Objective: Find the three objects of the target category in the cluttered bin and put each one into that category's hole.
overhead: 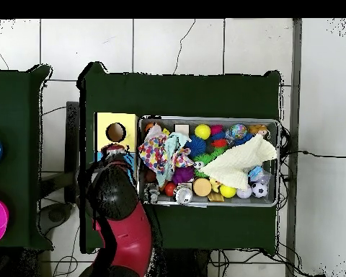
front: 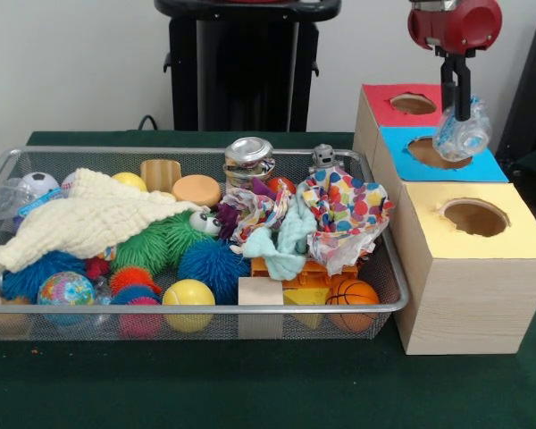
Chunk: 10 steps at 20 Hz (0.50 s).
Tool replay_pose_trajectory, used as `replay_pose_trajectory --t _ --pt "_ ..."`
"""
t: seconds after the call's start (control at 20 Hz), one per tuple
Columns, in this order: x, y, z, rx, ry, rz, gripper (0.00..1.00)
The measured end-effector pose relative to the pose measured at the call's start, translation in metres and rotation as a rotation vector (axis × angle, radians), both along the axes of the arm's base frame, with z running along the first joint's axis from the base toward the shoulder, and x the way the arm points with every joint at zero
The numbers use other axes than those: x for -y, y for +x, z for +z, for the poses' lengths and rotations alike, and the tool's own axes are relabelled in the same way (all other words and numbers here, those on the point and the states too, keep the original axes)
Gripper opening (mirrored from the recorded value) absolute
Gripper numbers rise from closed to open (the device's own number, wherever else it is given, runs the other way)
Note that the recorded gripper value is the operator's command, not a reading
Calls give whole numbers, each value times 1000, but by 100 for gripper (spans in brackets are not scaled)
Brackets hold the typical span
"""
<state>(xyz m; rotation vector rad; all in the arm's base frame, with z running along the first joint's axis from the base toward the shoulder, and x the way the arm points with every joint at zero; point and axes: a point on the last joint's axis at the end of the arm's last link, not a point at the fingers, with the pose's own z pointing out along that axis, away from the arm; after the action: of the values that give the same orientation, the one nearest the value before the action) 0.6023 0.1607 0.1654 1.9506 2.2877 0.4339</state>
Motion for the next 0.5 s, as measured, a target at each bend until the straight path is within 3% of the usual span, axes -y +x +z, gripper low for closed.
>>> replay_pose_trajectory --t 0.5 --pt "9 -4 -10 -8 -51 -17 0"
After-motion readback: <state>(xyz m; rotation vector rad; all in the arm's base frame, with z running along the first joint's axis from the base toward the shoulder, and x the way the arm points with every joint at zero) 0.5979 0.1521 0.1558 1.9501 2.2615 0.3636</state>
